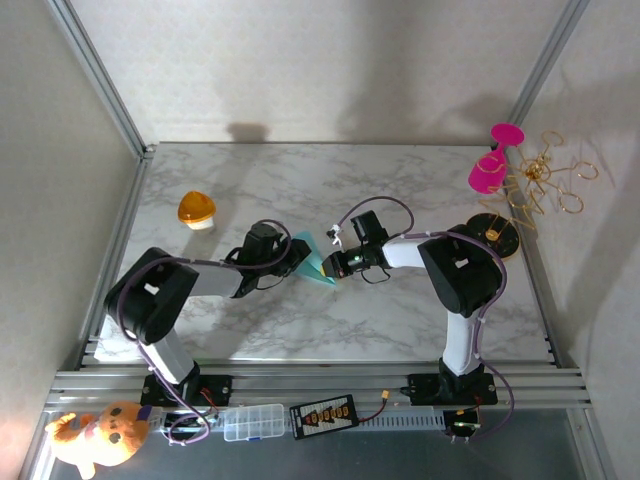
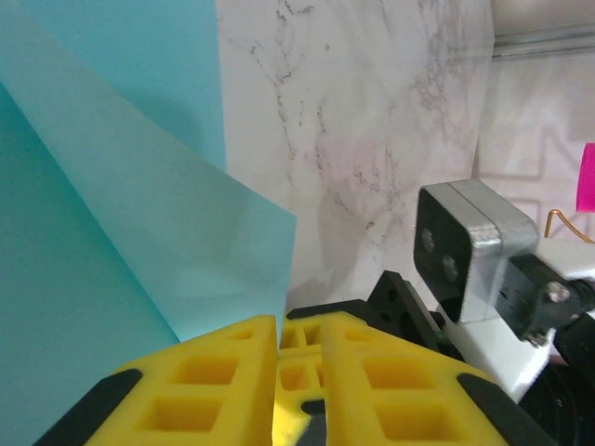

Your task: Fold a paper plane with a square sheet of paper (pick it up from the middle)

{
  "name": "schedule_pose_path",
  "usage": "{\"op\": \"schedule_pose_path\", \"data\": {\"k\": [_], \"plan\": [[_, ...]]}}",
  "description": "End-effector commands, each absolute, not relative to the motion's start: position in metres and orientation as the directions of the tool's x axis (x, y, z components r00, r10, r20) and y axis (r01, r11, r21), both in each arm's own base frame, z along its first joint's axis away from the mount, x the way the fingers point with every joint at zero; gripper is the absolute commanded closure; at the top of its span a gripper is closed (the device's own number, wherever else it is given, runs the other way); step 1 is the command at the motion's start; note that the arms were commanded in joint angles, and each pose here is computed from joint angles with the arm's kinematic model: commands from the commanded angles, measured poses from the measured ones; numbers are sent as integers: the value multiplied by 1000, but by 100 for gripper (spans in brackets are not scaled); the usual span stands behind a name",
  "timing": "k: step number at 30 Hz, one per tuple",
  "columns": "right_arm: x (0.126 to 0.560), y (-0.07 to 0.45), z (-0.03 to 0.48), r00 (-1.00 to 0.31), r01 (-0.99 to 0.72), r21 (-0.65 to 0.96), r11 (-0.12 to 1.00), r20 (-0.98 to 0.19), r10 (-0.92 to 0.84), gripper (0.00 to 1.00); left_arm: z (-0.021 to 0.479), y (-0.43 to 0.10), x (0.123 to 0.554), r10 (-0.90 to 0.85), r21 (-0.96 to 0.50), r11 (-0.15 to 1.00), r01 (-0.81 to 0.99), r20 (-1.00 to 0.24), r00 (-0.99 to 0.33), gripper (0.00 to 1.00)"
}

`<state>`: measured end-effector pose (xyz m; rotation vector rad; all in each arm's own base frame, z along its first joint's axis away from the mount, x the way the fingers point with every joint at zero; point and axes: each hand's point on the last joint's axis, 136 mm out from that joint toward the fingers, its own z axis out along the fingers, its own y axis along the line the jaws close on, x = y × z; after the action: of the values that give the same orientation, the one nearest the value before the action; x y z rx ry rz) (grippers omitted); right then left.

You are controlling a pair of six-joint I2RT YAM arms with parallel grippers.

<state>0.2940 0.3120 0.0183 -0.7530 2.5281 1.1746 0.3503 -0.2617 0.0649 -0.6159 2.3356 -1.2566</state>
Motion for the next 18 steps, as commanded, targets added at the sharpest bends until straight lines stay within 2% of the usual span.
{"op": "schedule_pose_path", "data": {"k": [1,18], "plan": [[269,286,-42,-891,-451,584,675,-244,-384,92,70,-273,358,-536,-871,471,-141,-155,-830,82],[267,286,-38,-889,-454,589,668,-251,-383,89,51,-281,363,-524,-874,455,-168,-111,-844,83]]}}
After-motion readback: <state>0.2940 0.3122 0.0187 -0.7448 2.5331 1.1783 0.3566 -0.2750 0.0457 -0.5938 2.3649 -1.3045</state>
